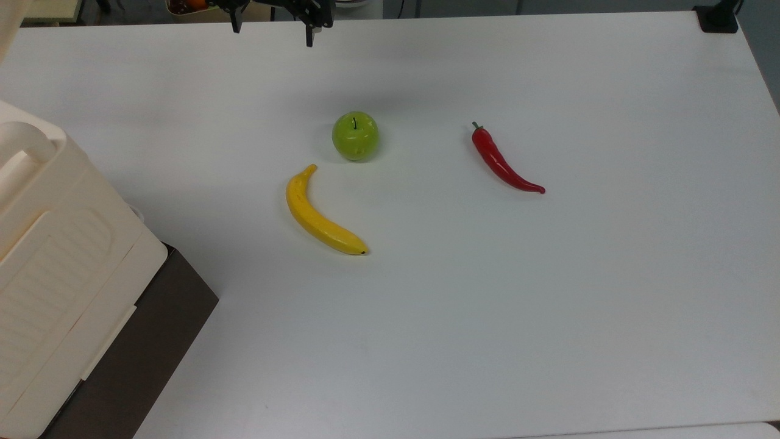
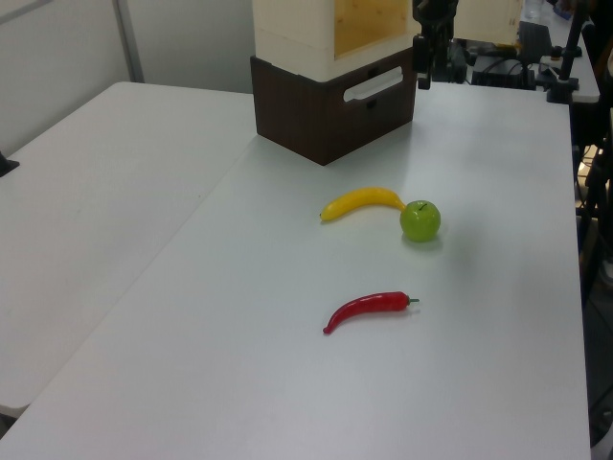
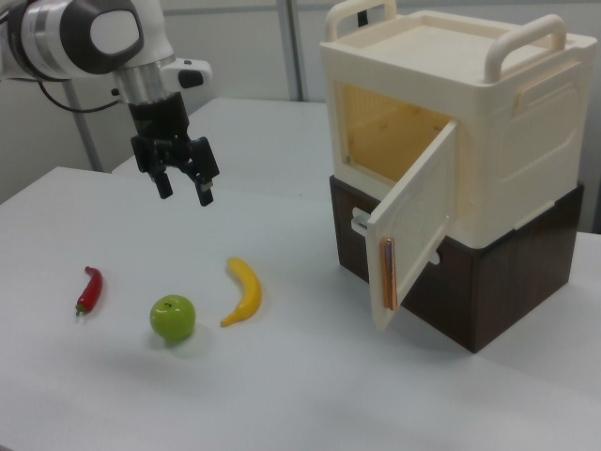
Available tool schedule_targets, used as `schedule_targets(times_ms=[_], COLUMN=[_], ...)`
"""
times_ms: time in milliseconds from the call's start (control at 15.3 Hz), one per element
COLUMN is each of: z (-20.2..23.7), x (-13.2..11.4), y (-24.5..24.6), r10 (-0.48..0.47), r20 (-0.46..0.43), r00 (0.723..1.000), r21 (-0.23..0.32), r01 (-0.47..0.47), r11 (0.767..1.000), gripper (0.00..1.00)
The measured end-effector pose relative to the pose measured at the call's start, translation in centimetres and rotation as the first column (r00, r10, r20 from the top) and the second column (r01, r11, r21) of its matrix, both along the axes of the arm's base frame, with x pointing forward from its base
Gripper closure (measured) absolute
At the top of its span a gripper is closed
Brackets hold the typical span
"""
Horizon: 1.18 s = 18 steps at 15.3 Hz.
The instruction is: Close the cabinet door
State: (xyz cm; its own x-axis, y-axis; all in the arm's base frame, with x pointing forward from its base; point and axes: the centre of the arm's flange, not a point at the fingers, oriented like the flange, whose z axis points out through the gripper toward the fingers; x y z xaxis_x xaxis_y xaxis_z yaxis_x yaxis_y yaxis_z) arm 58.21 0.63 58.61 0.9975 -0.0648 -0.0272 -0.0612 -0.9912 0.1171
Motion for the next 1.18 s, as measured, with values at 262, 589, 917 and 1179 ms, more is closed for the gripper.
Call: schedule_targets(times_ms=[262, 589, 917, 1179], z=[0.00, 0.00, 0.00, 0.00], x=[0.00, 0.00, 0.00, 0.00], y=[-0.20, -0.37, -0.58, -0.71], r10=[0.003, 0.004, 0.062, 0.093], r20=[-0.001, -0.001, -0.008, -0.012], r00=[1.000, 1.000, 0.998, 0.996], r21=[0.000, 0.000, 0.003, 0.004], r01=[-0.003, -0.004, -0.062, -0.093], r11=[1.000, 1.000, 0.998, 0.996], gripper=[0.00, 0.00, 0.00, 0.33])
